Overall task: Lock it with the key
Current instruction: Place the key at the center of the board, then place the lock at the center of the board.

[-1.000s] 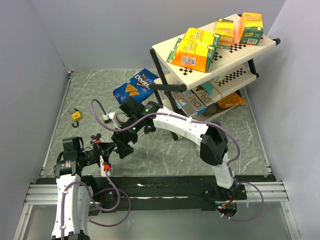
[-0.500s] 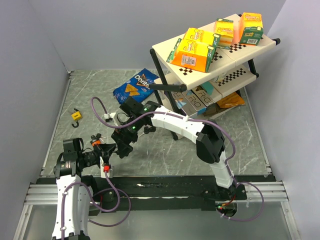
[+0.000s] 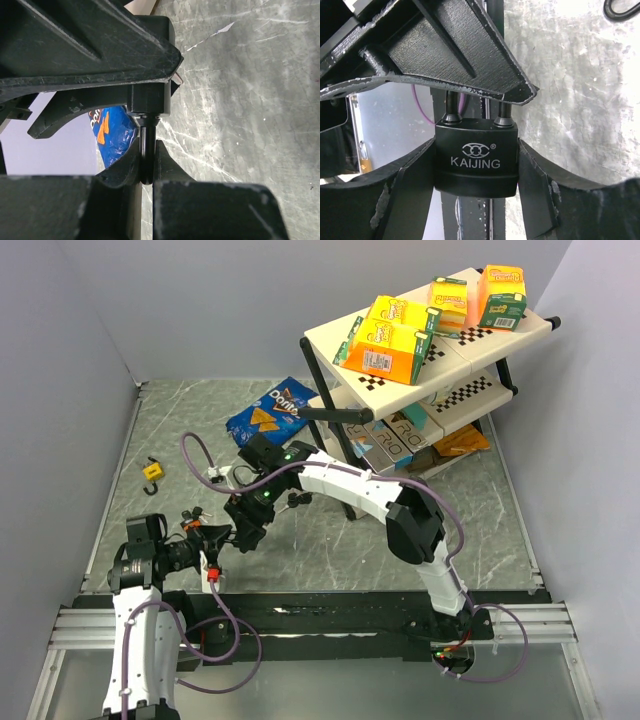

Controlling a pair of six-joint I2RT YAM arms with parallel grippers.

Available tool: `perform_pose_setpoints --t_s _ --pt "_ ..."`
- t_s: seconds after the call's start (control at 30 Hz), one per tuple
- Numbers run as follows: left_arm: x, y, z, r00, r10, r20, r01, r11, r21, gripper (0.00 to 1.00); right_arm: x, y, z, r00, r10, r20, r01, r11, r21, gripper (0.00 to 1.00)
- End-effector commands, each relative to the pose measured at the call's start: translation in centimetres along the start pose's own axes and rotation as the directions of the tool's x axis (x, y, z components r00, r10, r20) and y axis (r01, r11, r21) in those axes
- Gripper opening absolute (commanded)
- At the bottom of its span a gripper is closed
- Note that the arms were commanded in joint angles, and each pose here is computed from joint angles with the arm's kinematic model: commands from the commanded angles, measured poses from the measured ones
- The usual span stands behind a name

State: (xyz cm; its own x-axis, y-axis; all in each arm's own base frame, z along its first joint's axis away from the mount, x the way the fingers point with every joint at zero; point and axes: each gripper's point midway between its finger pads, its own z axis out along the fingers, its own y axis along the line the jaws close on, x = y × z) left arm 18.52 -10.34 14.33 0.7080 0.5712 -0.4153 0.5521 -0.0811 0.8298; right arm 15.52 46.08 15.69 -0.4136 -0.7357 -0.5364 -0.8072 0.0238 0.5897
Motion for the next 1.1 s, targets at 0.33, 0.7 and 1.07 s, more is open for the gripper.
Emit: perform_pose_setpoints --t_s 0.33,0.7,1.07 --pt "0.6 3.7 -0.8 0.985 0.162 -0.06 -0.165 0.984 -0.061 0.97 -2.0 -3.4 -4.9 0.99 0.016 0.139 -0.033 0.993 0.118 0.0" --pt "4.9 7.7 -3.6 0.715 -0.691 -0.111 0.603 0.689 -0.401 0.96 -2.6 -12.4 -9.6 0.91 0.128 0.394 -0.325 0.809 0.489 0.0" --pt "8.1 11.9 -6.9 0.14 -0.969 0.202 0.786 -0.016 -0.618 0.96 -4.2 -18.1 -9.5 0.825 0.207 0.526 -0.547 0.531 0.647 0.0"
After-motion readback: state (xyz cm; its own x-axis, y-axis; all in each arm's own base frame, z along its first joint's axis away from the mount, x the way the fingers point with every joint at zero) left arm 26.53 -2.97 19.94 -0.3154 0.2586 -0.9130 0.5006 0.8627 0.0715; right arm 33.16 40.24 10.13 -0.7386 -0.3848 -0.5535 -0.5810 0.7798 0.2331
